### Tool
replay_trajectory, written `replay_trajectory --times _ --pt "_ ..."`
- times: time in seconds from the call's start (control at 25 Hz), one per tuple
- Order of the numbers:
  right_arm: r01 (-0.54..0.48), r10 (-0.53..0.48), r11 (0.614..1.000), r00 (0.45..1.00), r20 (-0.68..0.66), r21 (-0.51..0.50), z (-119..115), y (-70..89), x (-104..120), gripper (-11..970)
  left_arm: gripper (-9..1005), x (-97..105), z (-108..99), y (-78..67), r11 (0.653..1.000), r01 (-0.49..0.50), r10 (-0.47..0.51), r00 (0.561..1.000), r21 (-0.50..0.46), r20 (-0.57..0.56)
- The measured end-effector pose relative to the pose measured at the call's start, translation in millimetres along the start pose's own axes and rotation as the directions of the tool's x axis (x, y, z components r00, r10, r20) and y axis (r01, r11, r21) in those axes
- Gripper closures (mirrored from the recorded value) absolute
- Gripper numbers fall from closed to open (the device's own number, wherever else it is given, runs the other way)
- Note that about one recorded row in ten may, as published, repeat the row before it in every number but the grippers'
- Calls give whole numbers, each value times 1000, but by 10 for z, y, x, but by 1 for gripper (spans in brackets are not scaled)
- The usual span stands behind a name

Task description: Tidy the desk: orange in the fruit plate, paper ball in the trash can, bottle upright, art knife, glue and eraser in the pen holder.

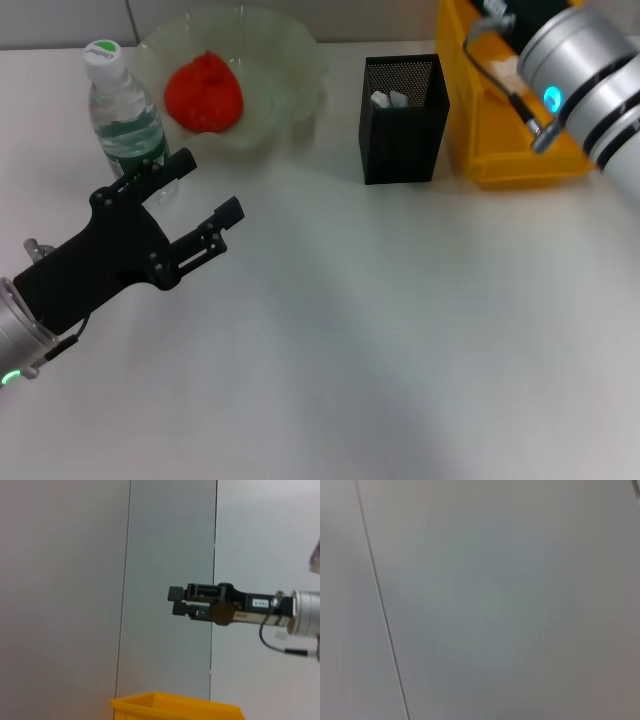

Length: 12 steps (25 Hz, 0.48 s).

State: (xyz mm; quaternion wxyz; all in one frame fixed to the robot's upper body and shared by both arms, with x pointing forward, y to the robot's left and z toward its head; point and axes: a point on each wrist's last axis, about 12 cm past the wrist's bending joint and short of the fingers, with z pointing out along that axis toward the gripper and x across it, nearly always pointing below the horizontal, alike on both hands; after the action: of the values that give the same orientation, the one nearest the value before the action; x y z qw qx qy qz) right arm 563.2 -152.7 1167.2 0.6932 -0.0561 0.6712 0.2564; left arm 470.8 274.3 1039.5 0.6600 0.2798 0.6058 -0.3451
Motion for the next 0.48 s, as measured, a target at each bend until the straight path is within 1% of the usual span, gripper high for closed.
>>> replay_trajectory --times 0.04,0.16,0.32,0.4,0.48 --pt "-17 17 1000 1000 -22 -3 20 -1 -61 348 223 -8 4 7 1000 0 0 1000 0 3" --pt "-81 77 996 989 -125 -28 93 -13 -346 348 223 -24 11 20 1000 0 0 1000 2 6" --pt "-69 53 996 972 -230 -60 145 -77 -588 348 223 -32 15 26 1000 4 -4 1000 3 8" --pt "-65 41 995 957 -287 -74 160 -161 -698 349 223 -34 16 28 1000 4 -4 1000 3 9" --pt "-95 52 989 942 -332 -114 170 -235 -808 349 223 -42 22 33 1000 6 -6 1000 5 11"
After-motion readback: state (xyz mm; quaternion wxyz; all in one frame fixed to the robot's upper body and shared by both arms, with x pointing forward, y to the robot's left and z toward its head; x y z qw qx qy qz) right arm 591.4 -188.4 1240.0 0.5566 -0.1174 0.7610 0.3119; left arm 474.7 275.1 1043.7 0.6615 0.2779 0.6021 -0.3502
